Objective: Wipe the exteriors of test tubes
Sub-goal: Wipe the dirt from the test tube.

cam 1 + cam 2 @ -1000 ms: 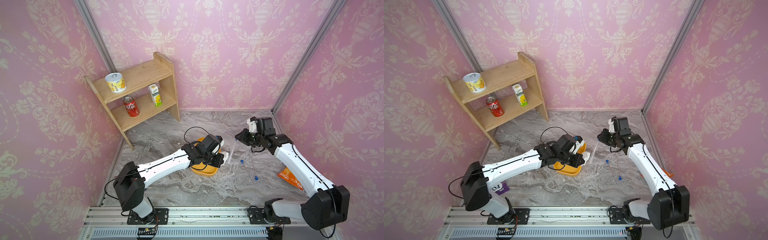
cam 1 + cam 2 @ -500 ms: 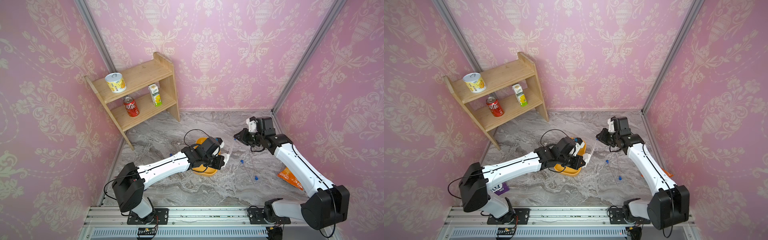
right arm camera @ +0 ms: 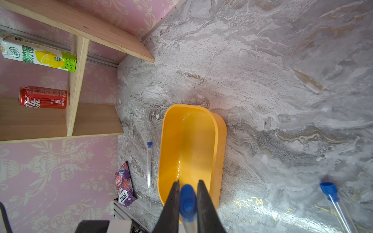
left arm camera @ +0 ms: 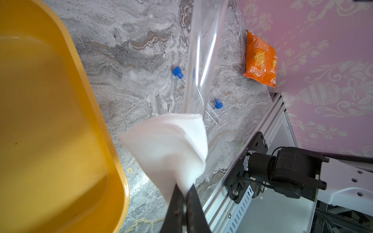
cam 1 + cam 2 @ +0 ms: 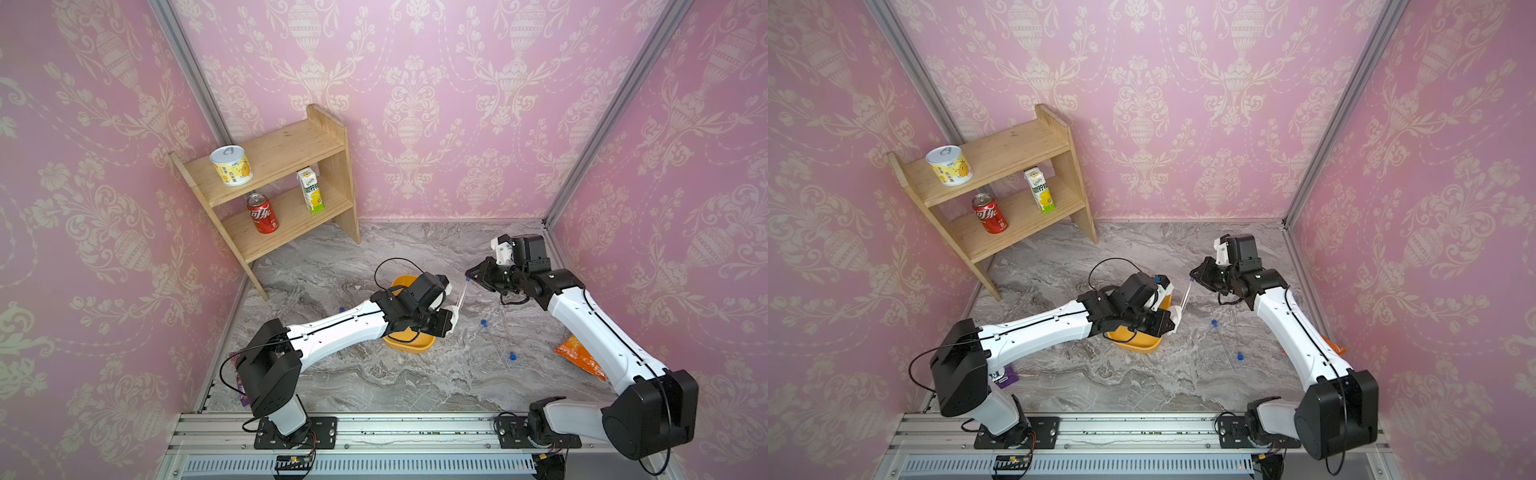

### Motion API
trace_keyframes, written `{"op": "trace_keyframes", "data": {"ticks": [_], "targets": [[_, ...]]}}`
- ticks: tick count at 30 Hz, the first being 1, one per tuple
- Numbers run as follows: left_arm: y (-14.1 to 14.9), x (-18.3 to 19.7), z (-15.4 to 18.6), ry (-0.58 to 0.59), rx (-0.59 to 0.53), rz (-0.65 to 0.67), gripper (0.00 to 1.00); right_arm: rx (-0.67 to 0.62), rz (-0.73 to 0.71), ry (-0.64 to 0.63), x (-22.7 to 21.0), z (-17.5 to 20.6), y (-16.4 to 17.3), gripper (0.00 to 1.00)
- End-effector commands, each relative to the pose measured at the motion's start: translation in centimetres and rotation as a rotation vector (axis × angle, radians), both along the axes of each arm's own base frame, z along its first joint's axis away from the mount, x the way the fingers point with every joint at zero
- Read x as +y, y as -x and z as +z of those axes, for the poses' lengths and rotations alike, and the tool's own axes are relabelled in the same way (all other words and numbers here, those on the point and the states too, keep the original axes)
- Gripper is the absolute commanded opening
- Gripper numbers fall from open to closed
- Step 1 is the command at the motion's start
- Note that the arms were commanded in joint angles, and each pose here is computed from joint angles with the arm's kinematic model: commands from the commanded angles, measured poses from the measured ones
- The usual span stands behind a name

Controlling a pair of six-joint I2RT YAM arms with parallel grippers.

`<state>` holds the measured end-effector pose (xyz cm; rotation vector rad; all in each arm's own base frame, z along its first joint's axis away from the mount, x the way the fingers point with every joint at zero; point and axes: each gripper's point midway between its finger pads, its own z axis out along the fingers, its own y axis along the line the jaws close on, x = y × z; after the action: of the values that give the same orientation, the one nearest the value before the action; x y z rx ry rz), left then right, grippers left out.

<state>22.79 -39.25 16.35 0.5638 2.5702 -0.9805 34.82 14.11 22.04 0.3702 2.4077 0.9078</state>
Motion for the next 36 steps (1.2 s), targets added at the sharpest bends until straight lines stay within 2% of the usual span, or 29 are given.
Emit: {"op": "trace_keyframes", "data": {"ticks": [1,26,36], "targets": [[0.0,-0.8,0.8,0.008,-0.019,-0.033,0.02,0.01,0.013,-0.016,0.3,-0.1,0.8,0.09],[-5.1,-2.9,2.8,0.01,-0.064,-0.017,0.03,0.031,0.024,-0.017,0.2,-1.0,2.6,0.09],[-4.0,-2.2,2.4,0.022,-0.034,-0.01,0.03,0.032,0.021,0.014,0.0,-1.1,1.7,0.09]]}}
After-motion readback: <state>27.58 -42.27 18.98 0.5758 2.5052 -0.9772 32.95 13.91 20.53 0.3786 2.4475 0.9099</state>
